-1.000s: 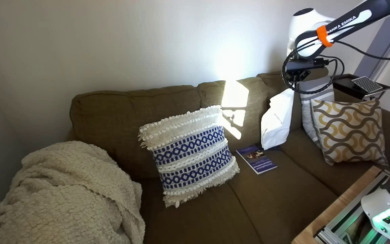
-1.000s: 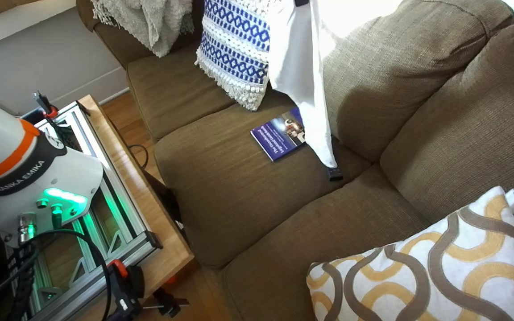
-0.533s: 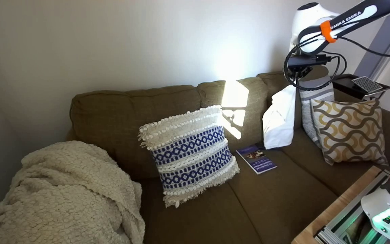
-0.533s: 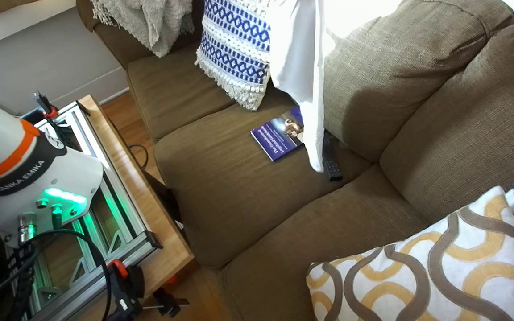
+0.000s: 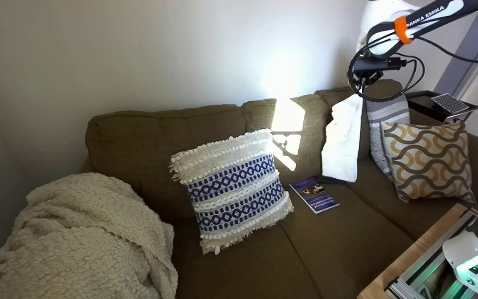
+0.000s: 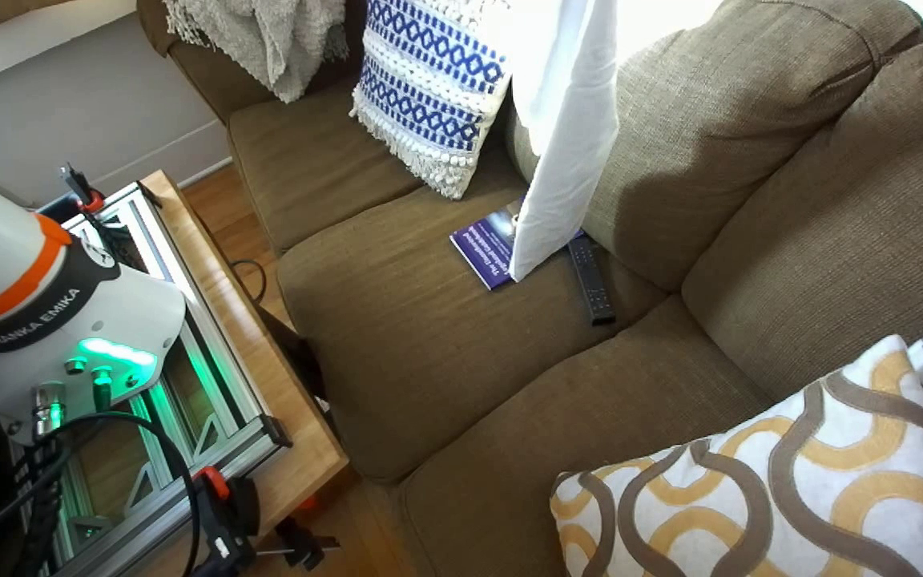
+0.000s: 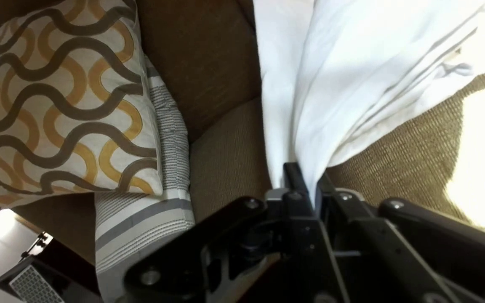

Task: Put the white towel on the backrest of the chair

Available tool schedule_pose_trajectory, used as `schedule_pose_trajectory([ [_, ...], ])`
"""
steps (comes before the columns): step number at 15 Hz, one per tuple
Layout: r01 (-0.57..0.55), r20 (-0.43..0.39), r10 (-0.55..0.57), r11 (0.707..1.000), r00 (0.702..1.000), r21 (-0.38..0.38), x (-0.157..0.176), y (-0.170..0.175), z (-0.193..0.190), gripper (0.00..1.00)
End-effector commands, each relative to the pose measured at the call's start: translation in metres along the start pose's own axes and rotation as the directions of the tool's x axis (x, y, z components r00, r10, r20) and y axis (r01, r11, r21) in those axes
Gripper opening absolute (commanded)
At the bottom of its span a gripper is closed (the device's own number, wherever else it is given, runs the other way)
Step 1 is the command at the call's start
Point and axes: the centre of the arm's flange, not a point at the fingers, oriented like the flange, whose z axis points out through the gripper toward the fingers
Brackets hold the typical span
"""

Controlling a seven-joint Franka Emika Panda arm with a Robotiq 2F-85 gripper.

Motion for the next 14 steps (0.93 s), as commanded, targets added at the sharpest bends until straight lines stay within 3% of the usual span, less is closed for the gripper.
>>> schedule_pose_trajectory([
  [1, 0.02, -0.049, -0.019, 0.999, 0.999, 0.027, 0.034, 0.004, -0.017, 0.02],
  [9, 0.145, -0.134, -0.133, 0.986, 0.982, 0.086, 0.098, 0.004, -0.05, 0.02],
  [14, 0.2, -0.174, -0.173, 0.967, 0.969, 0.155, 0.129, -0.021, -0.055, 0.02],
])
